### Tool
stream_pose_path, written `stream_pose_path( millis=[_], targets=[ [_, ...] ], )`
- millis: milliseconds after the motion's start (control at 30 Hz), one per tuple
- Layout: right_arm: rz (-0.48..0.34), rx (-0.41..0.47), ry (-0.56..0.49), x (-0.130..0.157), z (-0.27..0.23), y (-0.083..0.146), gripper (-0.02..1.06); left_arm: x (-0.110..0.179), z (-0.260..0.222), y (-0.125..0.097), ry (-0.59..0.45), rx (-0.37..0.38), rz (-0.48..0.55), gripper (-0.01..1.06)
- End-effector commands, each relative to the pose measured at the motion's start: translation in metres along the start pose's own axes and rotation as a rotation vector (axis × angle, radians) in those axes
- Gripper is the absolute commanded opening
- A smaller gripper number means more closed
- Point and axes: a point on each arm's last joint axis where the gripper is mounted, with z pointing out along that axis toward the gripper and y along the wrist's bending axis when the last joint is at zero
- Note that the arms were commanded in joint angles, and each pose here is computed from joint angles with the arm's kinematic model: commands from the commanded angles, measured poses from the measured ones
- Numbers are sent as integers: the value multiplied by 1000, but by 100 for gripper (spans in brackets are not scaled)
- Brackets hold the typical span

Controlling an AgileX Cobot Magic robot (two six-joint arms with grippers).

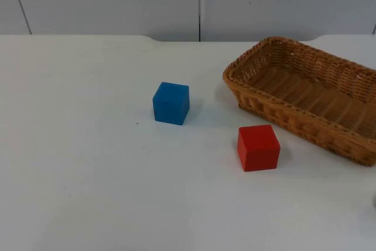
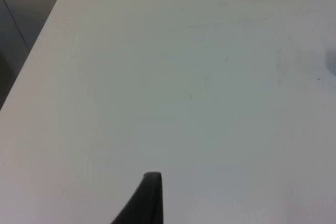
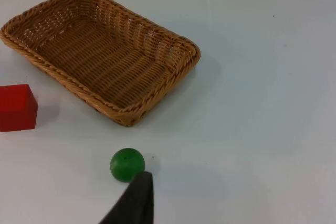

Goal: Place all geometric objects except the red cube into the basket.

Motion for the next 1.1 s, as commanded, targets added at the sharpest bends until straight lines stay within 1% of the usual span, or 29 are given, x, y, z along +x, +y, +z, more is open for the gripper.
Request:
stream_pose_path(
  millis=[0,33,100,133,200,300,333,467,500,600,700,733,867,933,967,1067],
  targets=[
    [5,2,-42,-5,-4,0,105,-2,-1,0,-28,-7,-9,105],
    [5,2,-55,-10,-6,0,105,-5,-4,0,-48,-5,-13,105],
    [-16,2,-40,-26,-6,-1,105,-19,-5,0,-66,-3,-31,105],
    [-16,2,-40,-26,-6,-1,105,-19,-5,0,-66,-3,-31,105],
    [-41,3,-39,-47,-4,-1,105,-35,-2,0,-62,-3,-32,105],
    [-45,0,-20,-77,9,-1,105,-57,13,0,8,-7,-30,105],
    [-45,0,-20,-77,9,-1,105,-57,13,0,8,-7,-30,105],
    [-51,-8,53,-104,39,0,105,-81,46,0,115,2,-41,105],
    [-51,-8,53,-104,39,0,105,-81,46,0,115,2,-41,105],
    [-49,-23,145,-110,68,3,105,-89,75,-1,212,12,-50,105],
    [-47,-36,259,-110,98,5,105,-89,104,-4,321,49,-49,105],
    [-47,-36,259,-110,98,5,105,-89,104,-4,321,49,-49,105],
    [-50,-43,364,-108,131,7,105,-88,134,-4,405,58,-52,105],
    [-51,-44,376,-107,137,8,105,-87,137,-4,420,58,-51,105],
    [-52,-45,394,-107,143,8,105,-84,146,-4,461,59,-45,105],
    [-54,-47,440,-103,157,9,105,-81,157,-4,504,60,-38,105]
  ],
)
